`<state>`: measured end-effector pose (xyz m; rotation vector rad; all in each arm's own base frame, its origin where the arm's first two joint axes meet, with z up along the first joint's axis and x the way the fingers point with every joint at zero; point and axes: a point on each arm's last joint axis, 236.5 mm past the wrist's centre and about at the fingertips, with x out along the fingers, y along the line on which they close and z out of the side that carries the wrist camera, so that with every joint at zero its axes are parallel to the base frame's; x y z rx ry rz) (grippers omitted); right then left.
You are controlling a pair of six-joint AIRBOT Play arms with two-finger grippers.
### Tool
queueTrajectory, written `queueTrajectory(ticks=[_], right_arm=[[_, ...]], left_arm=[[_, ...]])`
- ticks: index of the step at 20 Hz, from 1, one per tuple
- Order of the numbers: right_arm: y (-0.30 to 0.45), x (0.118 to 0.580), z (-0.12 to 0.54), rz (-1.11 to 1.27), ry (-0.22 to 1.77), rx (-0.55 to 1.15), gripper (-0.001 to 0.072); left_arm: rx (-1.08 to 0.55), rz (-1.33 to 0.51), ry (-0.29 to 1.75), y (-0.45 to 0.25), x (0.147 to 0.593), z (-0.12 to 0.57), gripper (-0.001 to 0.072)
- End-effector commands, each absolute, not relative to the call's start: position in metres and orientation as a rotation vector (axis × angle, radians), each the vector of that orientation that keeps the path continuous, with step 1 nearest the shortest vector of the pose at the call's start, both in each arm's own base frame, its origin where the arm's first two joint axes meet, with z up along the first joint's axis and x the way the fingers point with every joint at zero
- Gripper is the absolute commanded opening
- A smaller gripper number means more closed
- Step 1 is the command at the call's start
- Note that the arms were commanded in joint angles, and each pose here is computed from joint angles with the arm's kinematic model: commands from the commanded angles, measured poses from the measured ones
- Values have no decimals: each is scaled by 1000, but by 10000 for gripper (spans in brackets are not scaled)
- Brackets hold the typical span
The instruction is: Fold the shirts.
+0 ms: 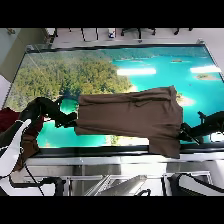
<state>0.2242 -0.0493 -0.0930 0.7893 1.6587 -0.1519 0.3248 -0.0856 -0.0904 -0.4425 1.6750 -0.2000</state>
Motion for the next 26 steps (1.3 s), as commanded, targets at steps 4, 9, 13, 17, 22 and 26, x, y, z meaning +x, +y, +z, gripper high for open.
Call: queueTrajectory(ticks=[4, 9, 13, 17, 22, 26], right_arm=[[-51, 247, -64, -143, 1505, 760, 20], [-34, 338, -34, -3, 1289, 672, 20], [-26, 430, -8, 43, 1132, 557, 20], [-22, 500, -2, 71, 1053, 513, 20], [-17, 534, -43, 89, 1100, 512, 20], [-23, 534, -74, 68, 1144, 508, 20]], left_arm=[[-394, -156, 1681, -63, 325, -88, 18], [-377, -170, 1498, -67, 390, -44, 18], [-382, -169, 1439, -74, 436, -33, 18], [-394, -161, 1386, -75, 480, -33, 18], [-378, -183, 1407, -94, 514, -65, 18], [-361, -203, 1444, -106, 524, -91, 19]])
